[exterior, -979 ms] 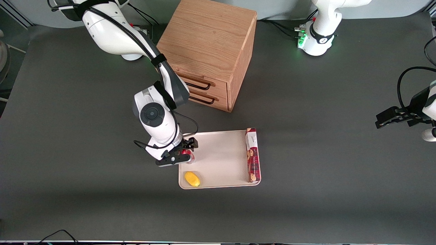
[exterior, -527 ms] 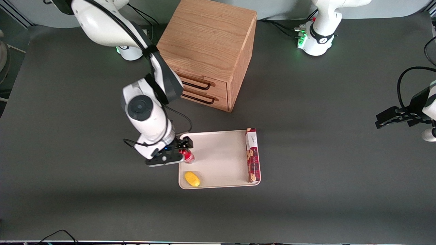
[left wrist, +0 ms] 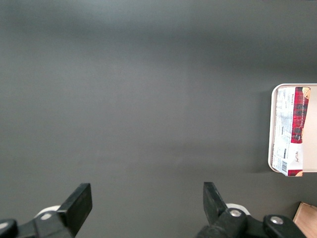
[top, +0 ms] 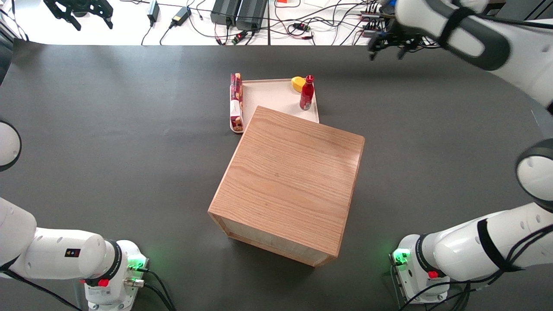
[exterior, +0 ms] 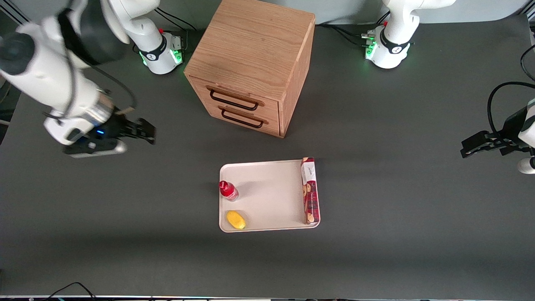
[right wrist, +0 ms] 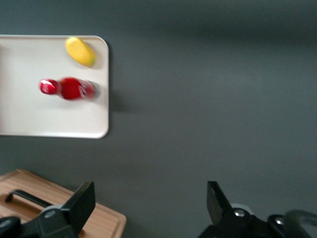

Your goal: Place coke bottle on tray

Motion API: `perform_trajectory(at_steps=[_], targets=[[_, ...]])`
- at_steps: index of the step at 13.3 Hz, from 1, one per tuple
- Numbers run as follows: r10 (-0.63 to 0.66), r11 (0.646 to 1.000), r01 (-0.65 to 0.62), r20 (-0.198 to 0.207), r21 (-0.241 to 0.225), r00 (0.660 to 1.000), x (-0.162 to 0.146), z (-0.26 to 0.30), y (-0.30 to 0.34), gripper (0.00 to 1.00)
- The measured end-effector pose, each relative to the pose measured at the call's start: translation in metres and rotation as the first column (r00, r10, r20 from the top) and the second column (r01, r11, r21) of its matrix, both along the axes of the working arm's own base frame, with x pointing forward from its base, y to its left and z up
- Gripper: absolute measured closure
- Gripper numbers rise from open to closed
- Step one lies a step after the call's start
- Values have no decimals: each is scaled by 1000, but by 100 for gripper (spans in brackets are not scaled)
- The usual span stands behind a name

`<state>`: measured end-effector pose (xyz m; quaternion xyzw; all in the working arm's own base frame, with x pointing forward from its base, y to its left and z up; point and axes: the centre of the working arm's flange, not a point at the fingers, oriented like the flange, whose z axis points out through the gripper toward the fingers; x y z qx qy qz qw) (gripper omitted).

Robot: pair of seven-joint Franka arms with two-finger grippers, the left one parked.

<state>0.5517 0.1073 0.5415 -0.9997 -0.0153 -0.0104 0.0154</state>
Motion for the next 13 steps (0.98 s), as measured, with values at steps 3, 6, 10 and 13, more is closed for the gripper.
perform_trajectory(at_steps=[3,6,10,13], targets=[[-100,995,100,-28,0,995,-10,16,-89,0],[-129,992,129,-30,-1,991,-11,18,-116,0],[-154,988,154,-4,2,988,-8,30,-130,0],[-167,986,167,20,0,986,-1,40,-138,0]])
